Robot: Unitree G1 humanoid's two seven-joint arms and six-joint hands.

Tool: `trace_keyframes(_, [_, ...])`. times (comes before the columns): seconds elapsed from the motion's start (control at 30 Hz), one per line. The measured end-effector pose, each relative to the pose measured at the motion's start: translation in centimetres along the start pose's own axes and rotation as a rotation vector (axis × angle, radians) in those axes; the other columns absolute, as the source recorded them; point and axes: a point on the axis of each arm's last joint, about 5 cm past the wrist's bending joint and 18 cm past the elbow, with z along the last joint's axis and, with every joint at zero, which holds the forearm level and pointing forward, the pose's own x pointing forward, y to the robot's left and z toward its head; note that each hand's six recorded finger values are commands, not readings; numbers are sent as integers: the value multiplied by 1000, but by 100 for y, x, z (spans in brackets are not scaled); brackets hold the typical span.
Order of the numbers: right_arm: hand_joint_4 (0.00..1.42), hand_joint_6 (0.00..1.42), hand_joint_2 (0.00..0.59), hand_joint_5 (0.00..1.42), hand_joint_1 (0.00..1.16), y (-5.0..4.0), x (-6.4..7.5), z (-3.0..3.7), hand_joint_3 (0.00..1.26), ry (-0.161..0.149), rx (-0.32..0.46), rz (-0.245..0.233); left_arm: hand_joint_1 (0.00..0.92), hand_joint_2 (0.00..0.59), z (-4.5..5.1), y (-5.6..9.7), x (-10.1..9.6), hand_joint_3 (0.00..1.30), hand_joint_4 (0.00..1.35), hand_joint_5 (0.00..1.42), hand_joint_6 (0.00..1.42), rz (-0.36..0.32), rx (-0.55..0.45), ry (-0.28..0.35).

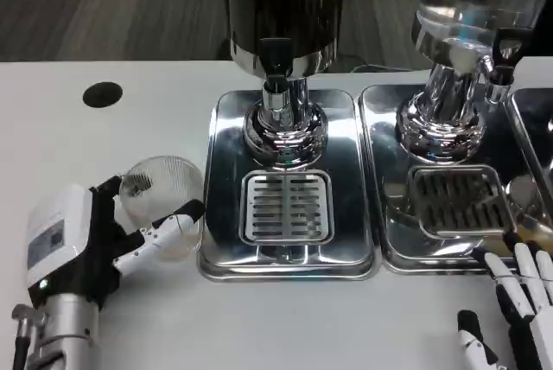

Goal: Grasp the cup under the faucet to collect the drink, then remove the cup.

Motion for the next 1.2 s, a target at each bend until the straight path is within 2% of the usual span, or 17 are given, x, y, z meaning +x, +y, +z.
trace_keyframes(0.07, [0, 30, 415, 0, 0, 0, 0, 3, 156, -4, 4, 0, 322, 114, -3, 0, 3, 630, 550, 963, 1308, 17, 8, 11])
trace_keyframes(0.37, [0, 45, 424, 0, 0, 2, -3, -1, 164, -1, 7, 1, 341, 113, 13, -7, 1, 631, 552, 977, 1333, 33, 37, 6])
trace_keyframes(0.67, [0, 59, 425, 0, 0, 4, -3, -3, 173, 0, 7, 2, 344, 113, -3, -74, -88, 580, 522, 953, 1314, 81, 21, 20])
trace_keyframes(0.83, [0, 61, 425, 0, 0, 4, 3, -2, 174, -1, 7, 1, 325, 124, -12, -90, -132, 556, 505, 937, 1268, 129, 2, -5])
trace_keyframes(1.2, [0, 62, 425, 0, 0, 5, 4, 0, 174, -1, 7, 0, 296, 126, 29, -103, -136, 528, 480, 922, 1260, 160, -48, -50])
